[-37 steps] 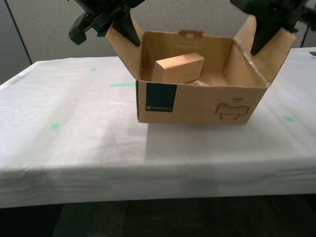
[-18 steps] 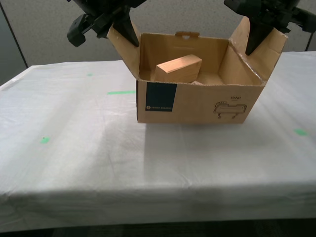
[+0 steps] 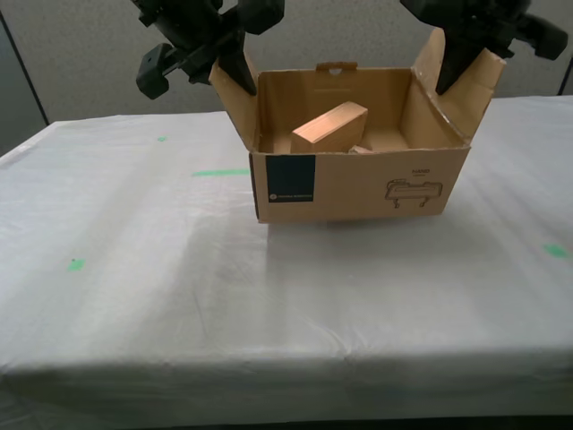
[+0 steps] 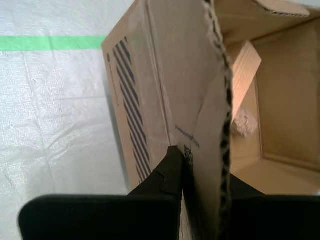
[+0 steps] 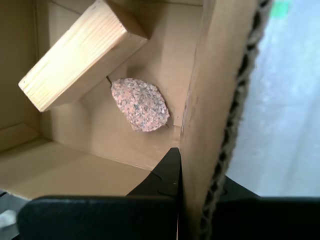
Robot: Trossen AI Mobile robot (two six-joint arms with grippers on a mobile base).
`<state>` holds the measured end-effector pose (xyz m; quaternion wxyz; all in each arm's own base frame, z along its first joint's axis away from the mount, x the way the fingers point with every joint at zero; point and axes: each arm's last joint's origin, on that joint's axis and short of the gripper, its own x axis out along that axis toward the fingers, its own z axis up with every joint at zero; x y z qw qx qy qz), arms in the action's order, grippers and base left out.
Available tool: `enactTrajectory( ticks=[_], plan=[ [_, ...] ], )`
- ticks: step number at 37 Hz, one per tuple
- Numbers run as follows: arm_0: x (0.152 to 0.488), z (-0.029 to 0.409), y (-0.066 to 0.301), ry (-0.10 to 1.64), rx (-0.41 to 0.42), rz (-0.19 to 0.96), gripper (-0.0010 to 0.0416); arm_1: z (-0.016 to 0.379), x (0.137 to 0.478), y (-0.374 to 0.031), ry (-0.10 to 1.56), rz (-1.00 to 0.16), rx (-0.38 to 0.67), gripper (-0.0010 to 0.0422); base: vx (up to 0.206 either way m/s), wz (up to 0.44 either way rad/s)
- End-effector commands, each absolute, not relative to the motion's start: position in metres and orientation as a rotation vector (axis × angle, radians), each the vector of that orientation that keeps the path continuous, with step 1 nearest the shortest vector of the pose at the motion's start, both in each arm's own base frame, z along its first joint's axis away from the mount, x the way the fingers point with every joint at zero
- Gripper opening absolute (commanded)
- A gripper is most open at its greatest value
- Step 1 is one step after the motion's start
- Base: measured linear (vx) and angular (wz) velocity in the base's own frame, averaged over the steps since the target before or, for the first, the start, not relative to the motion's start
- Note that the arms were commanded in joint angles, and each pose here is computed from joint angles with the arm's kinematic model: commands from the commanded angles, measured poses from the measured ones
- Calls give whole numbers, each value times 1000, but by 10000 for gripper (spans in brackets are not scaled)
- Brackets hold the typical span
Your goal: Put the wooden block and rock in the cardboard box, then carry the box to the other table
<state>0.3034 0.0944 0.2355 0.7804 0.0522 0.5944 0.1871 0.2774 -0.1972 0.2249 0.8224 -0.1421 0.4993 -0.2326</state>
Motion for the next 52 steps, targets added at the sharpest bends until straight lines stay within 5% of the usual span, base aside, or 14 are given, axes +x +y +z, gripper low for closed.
enactTrajectory(
  ticks=[1,25,33,52],
  plan=[
    [313,231,99,1303,135,435,-1,227,279,-198,1047,-499,-318,-1,0,0],
    [361,245,117,1277,153,432,-1,235,314,-147,937,-401,-289,-1,0,0],
    [377,243,127,1284,165,427,-1,230,341,-159,994,-480,-274,-1,0,0],
    [387,230,126,1231,135,379,-1,201,395,-181,1084,-467,-207,-1,0,0]
  ],
)
